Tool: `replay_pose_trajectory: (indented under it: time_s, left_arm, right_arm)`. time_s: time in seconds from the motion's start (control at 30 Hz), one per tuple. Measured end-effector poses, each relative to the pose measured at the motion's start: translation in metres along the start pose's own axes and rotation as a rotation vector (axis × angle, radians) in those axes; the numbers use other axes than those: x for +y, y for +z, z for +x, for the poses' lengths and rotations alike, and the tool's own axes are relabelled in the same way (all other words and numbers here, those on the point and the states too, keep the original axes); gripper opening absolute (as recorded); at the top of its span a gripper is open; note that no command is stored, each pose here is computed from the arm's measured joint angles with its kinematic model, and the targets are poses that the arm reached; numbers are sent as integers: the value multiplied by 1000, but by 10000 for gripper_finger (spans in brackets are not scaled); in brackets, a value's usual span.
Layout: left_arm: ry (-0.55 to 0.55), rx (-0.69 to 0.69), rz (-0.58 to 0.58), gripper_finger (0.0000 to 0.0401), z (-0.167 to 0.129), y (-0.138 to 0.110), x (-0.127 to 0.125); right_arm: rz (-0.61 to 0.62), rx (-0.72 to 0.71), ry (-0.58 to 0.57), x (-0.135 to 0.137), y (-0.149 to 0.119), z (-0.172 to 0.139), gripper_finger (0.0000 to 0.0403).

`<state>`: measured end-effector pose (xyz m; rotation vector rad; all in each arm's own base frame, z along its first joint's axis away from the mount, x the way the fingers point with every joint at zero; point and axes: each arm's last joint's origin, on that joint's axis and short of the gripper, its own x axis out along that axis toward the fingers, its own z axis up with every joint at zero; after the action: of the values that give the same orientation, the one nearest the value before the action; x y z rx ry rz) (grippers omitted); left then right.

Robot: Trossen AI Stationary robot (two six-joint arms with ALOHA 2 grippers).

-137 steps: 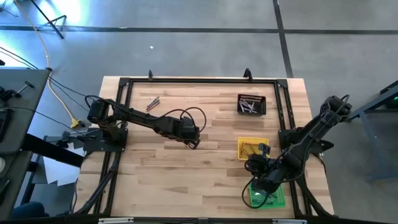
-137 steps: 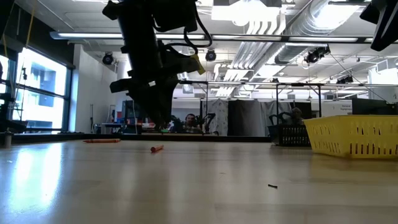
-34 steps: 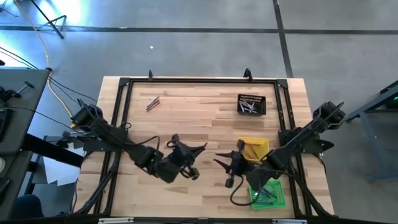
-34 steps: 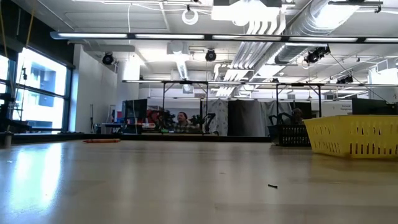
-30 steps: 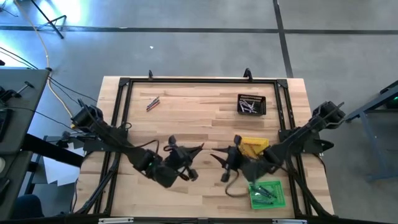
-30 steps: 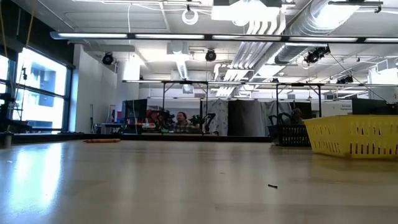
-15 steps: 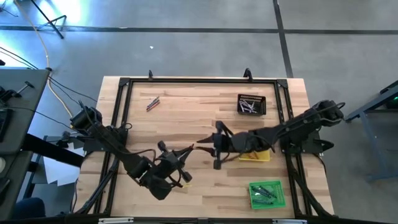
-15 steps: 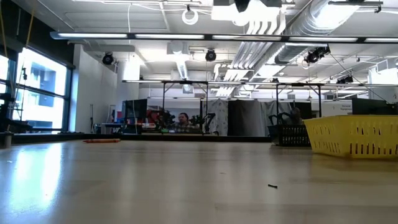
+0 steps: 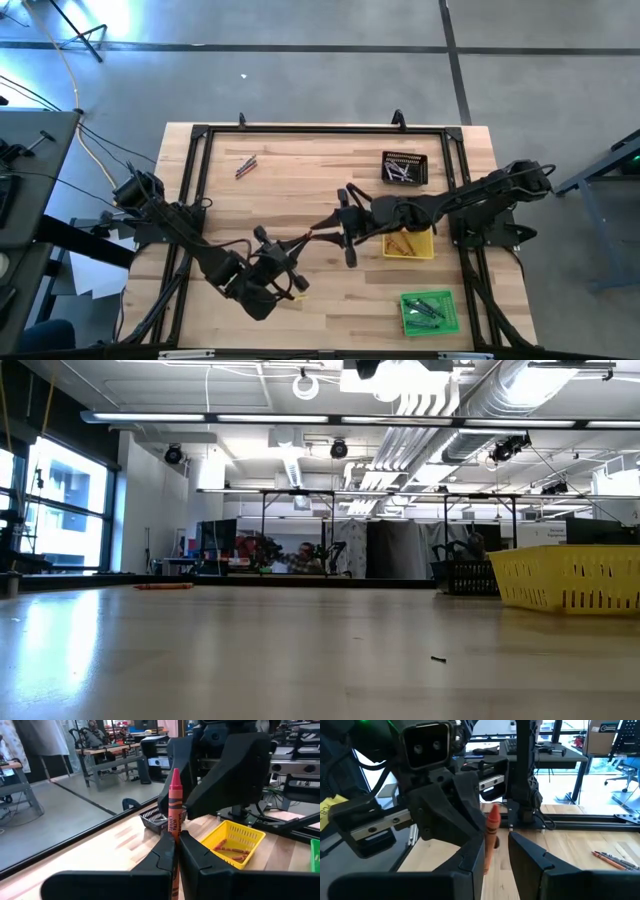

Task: Sort crayons
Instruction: Put the orange crayon into the yellow basket

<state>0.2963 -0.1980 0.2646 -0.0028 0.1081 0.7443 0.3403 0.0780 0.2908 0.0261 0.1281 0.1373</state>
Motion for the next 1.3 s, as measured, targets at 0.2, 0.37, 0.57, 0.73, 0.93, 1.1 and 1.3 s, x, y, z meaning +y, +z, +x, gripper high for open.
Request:
replay_pose_trajectory:
  time_s: [0.2, 0.37, 0.57, 0.73, 0.93, 1.1, 1.3]
  left_arm:
    - [-13, 9, -11, 0, 2, 1, 0]
    - [-25, 18, -30, 0, 6, 2, 0]
    - [-28, 29, -30, 0, 12, 3, 1]
    - [-18, 28, -33, 0, 16, 3, 1]
    - [-11, 27, -47, 0, 20, 5, 2]
    - [-15, 20, -43, 0, 21, 7, 1]
    - [-15, 11, -26, 0, 20, 9, 0]
  right_arm:
    - [-1, -1, 5, 0, 0, 0, 83]
    - [2, -23, 6, 0, 2, 0, 83]
    - [5, -47, 6, 0, 5, 0, 83]
    - [5, -47, 2, 0, 5, 0, 83]
    - [16, -49, -1, 0, 5, 0, 68]
    - [25, -51, -1, 0, 5, 0, 25]
    - [38, -55, -8, 0, 6, -1, 10]
